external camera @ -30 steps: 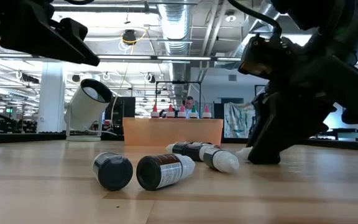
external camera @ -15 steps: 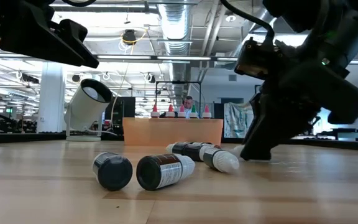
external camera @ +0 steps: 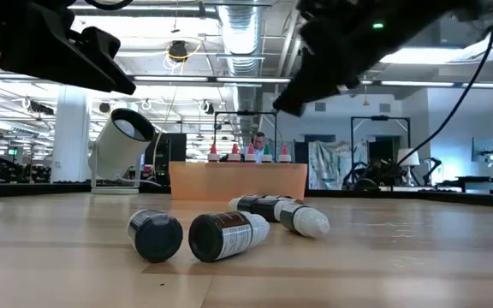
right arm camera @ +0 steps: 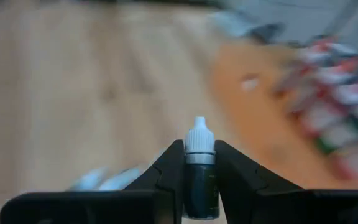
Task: Pick & Place food coloring
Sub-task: Put the small green food coloring bottle into the orange bin
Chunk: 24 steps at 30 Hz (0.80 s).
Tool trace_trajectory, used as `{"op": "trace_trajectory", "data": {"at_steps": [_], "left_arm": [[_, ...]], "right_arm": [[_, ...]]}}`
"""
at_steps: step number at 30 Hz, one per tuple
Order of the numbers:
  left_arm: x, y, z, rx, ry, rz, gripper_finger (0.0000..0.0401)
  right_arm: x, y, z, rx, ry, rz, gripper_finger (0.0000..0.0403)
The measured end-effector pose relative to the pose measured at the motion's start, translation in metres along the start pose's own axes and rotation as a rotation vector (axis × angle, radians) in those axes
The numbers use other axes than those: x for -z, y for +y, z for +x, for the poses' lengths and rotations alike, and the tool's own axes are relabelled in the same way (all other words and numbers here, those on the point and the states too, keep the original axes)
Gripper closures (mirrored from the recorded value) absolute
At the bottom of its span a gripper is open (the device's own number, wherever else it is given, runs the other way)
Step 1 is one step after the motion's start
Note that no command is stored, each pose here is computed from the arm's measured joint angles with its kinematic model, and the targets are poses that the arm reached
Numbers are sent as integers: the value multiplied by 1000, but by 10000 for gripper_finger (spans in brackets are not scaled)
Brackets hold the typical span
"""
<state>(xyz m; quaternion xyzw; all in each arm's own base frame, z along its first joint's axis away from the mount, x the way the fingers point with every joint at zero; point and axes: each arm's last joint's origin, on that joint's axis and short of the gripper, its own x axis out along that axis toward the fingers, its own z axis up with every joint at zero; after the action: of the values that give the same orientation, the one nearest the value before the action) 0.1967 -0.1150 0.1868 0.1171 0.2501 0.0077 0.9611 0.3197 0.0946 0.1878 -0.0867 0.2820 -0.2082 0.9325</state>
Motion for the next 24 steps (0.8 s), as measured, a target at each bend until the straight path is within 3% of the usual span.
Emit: {"op": "trace_trajectory", "data": {"at_steps": [7, 15, 24], "left_arm": [[-1, 0, 0, 1, -7, -13, 209], [-1, 0, 0, 1, -7, -13, 209], [-1, 0, 0, 0, -6, -13, 209]], "right_arm": [[-16, -58, 42, 196, 1, 178, 337], [-2, -107, 76, 187, 112, 289, 337], [8, -117, 92, 125, 174, 314, 336]]}}
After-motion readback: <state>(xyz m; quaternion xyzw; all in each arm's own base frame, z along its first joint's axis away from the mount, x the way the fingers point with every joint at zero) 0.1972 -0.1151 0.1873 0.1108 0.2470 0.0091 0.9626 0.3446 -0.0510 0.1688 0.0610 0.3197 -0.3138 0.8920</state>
